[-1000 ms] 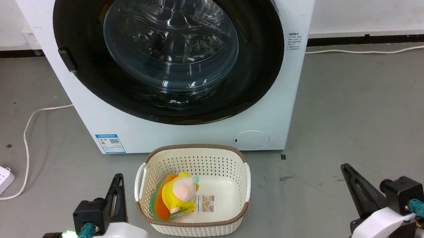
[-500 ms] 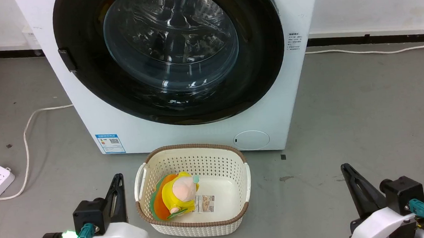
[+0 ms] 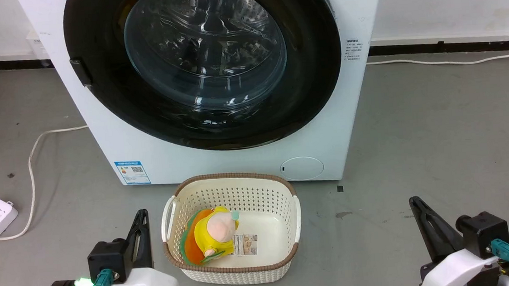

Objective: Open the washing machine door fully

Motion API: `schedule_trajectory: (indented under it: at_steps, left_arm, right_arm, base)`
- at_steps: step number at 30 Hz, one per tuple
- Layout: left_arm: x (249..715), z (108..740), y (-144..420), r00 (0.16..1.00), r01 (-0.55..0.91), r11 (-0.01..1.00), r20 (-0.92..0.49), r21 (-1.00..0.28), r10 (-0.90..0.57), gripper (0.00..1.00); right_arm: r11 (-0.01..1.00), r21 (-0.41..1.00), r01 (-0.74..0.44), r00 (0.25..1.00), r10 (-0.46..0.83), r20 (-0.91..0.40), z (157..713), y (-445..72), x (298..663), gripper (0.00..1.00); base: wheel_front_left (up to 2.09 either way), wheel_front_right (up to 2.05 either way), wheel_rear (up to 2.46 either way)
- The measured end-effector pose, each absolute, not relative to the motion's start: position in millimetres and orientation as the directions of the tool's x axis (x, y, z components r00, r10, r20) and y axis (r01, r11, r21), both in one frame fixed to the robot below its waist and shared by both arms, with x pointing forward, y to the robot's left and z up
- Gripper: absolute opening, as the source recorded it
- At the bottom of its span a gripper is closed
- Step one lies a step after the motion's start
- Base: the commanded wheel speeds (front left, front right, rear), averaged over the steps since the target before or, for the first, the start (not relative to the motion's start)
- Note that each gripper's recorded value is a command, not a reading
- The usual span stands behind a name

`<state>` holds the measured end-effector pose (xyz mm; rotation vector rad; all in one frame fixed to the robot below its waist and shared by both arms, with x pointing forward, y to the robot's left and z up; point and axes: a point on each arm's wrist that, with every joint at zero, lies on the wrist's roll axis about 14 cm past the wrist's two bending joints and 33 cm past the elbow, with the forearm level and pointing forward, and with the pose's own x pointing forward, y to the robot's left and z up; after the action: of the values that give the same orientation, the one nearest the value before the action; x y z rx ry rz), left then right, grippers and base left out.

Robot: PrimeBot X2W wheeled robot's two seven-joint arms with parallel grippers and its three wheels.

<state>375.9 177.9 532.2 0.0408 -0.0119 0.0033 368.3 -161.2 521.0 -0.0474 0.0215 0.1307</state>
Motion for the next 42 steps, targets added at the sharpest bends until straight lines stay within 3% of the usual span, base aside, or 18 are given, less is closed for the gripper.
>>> schedule_trajectory:
  at_steps: [30,31,42]
  left_arm:
    - [375.9,532.1,178.0,1.0,-0.004,0.999,0.012,0.041,0.004,0.0]
    - [375.9,532.1,178.2,1.0,-0.005,0.999,0.012,0.039,0.005,1.0]
    - [376.1,533.2,176.5,1.0,-0.001,0.999,0.02,0.037,0.001,1.0]
  right_arm:
    - [0.99,-0.046,-0.131,0.991,0.13,-0.025,521.0,-161.2,368.3,0.0]
    - [0.99,-0.045,-0.132,0.991,0.13,-0.025,520.7,-161.0,368.2,1.0]
    - [0.991,-0.034,-0.131,0.991,0.13,-0.018,521.3,-161.3,368.0,1.0]
  base:
    - [0.0,0.0,0.0]
    - [0.0,0.0,0.0]
    - [0.0,0.0,0.0]
